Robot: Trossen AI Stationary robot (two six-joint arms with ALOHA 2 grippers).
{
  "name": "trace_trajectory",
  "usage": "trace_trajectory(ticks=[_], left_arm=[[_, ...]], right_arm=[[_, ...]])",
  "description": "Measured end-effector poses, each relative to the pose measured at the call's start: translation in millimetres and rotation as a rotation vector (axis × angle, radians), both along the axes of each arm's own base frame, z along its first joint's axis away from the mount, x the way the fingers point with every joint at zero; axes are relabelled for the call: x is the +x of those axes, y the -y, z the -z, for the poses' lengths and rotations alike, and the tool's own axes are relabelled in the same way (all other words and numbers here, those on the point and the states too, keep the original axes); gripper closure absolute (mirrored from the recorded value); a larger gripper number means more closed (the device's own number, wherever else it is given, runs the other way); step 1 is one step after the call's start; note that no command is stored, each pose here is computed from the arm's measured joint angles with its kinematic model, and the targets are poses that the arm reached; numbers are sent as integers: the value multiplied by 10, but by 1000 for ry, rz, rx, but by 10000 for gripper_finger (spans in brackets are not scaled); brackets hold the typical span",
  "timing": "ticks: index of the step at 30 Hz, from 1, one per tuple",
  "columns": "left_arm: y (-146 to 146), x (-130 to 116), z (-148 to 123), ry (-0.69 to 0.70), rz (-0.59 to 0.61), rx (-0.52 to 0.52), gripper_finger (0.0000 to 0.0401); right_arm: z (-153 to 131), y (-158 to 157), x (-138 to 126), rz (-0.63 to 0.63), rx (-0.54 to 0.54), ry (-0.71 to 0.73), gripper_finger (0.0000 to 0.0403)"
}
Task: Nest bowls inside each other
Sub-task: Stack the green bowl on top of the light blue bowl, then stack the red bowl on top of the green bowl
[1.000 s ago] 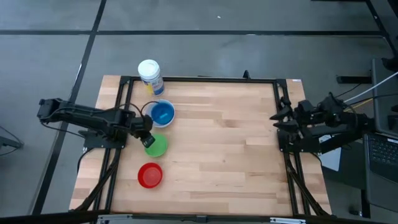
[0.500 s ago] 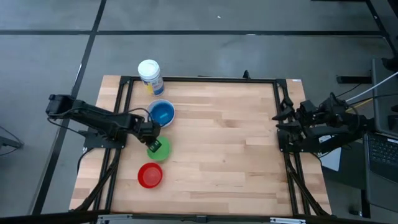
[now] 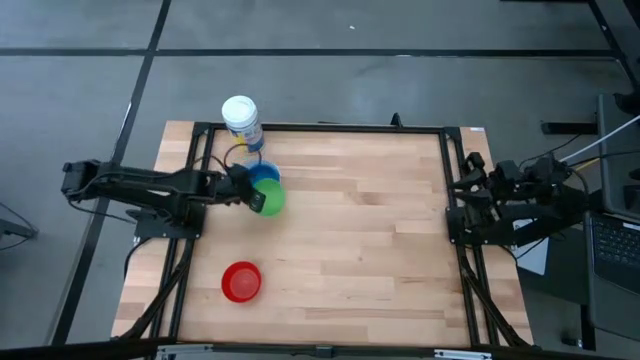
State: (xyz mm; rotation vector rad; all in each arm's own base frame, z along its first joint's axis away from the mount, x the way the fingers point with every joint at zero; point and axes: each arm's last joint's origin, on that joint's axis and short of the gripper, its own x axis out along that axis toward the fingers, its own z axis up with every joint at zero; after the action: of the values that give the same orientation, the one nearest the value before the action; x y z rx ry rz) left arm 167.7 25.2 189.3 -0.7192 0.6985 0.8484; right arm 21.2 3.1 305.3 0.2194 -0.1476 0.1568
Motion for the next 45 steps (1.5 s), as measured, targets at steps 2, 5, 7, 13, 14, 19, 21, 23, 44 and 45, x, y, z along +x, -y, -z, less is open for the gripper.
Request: trace_trajectory(ticks=[2, 5, 7, 13, 14, 19, 21, 23, 44, 45], left_arm=[[-72, -74, 11, -39, -62, -3, 398], [-199, -92, -3, -32, -123, 29, 398], [-282, -68, -21, -13, -117, 53, 398], [-486, 1, -168, 146, -114, 140, 399], [-508, -15, -168, 143, -132, 140, 399], [-583, -128, -104, 65, -253, 119, 399], [-612, -148, -109, 61, -294, 137, 399], [-649, -179, -105, 44, -338, 154, 399], [-806, -318, -74, -35, -330, 116, 294], [-812, -321, -76, -34, -336, 121, 288]], right_arm=[[38, 0, 9, 7, -16, -33, 297], [117, 0, 59, 25, -21, -77, 295], [211, -2, 109, 40, -26, -125, 291], [159, -1, 122, 48, -14, -49, 279], [143, -1, 119, 48, -11, -35, 277], [146, -1, 118, 45, 7, -40, 272], [147, -1, 119, 45, 10, -42, 272], [149, -1, 119, 45, 10, -44, 275], [146, -4, 118, 23, 74, -49, 285], [146, -6, 118, 16, 84, -50, 282]])
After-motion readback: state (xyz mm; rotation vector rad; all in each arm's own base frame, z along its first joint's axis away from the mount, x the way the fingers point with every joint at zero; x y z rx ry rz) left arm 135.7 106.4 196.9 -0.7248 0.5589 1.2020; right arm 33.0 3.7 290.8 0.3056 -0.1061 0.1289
